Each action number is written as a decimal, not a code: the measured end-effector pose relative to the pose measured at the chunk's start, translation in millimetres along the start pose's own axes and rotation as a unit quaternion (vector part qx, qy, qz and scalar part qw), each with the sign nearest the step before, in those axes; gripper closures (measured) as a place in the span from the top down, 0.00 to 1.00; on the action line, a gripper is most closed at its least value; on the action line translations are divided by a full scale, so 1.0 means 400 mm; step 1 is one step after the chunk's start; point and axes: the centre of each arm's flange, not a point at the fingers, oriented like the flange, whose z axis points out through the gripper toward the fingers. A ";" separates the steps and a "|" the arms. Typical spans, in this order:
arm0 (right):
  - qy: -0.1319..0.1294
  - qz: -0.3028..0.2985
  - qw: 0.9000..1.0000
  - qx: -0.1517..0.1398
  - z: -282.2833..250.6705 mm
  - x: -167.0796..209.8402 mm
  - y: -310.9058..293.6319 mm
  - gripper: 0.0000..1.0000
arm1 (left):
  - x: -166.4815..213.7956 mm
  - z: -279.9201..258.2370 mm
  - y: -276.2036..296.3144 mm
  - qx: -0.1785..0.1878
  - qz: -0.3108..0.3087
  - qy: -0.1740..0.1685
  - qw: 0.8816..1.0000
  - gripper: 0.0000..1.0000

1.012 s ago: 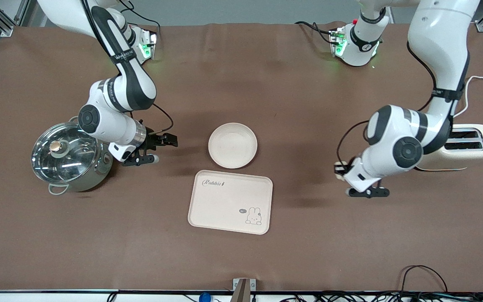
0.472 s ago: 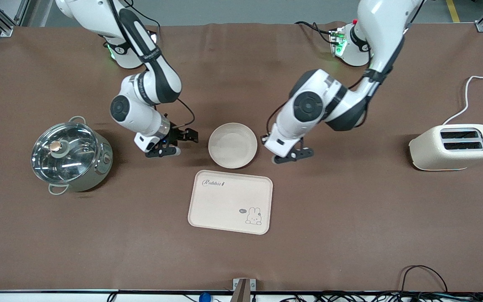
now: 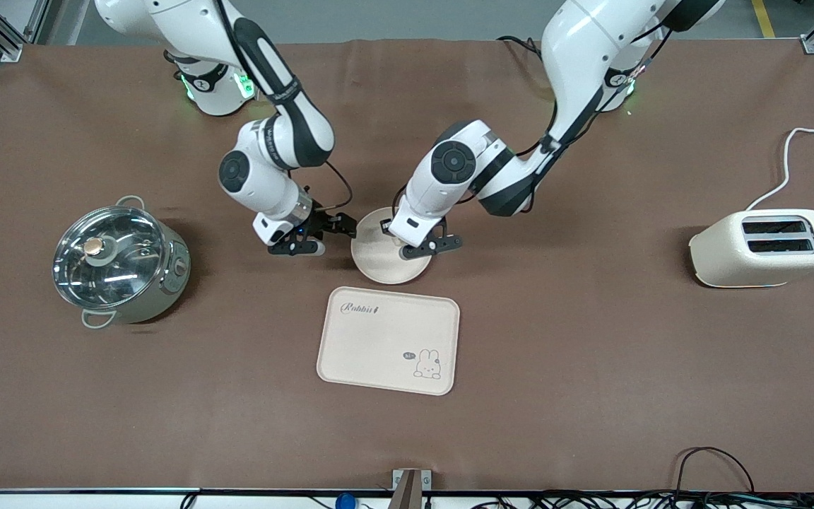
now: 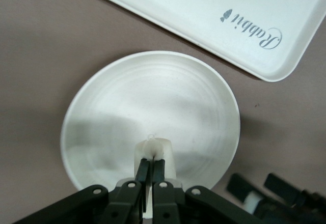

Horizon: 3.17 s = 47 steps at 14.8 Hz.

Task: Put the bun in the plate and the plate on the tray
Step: 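Carry the bun over the plate while the right gripper grasps the rim, then open the left gripper to drop the bun onto the plate, then lift the plate with the right gripper while the left gripper withdraws, then move the plate onto the tray with the right gripper and lower it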

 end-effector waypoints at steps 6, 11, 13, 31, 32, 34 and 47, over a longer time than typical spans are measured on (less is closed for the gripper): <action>0.006 0.030 1.000 -0.008 0.042 -0.051 -0.047 0.43 | 0.054 0.016 -0.020 0.021 0.046 0.049 0.997 0.61; 0.008 0.035 0.999 -0.010 0.047 -0.042 -0.039 0.36 | 0.056 0.014 -0.021 0.028 0.049 0.050 0.997 1.00; 0.011 0.038 0.999 -0.009 0.051 -0.037 -0.038 0.33 | 0.095 -0.019 -0.034 0.044 0.060 0.057 0.996 1.00; 0.044 0.079 0.994 0.055 0.016 0.003 -0.146 0.04 | 0.466 -1.023 -0.599 0.135 0.182 0.070 0.971 1.00; 0.049 0.078 0.994 0.063 0.003 0.014 -0.163 0.04 | 0.455 -1.084 -0.635 0.138 0.189 0.076 0.969 1.00; 0.064 0.077 0.992 0.080 -0.034 0.051 -0.193 0.04 | 0.412 -1.186 -0.696 0.146 0.194 0.080 0.967 1.00; 0.033 0.011 0.998 0.049 -0.007 0.488 -0.064 0.04 | 0.395 -1.232 -0.728 0.149 0.188 0.079 0.967 1.00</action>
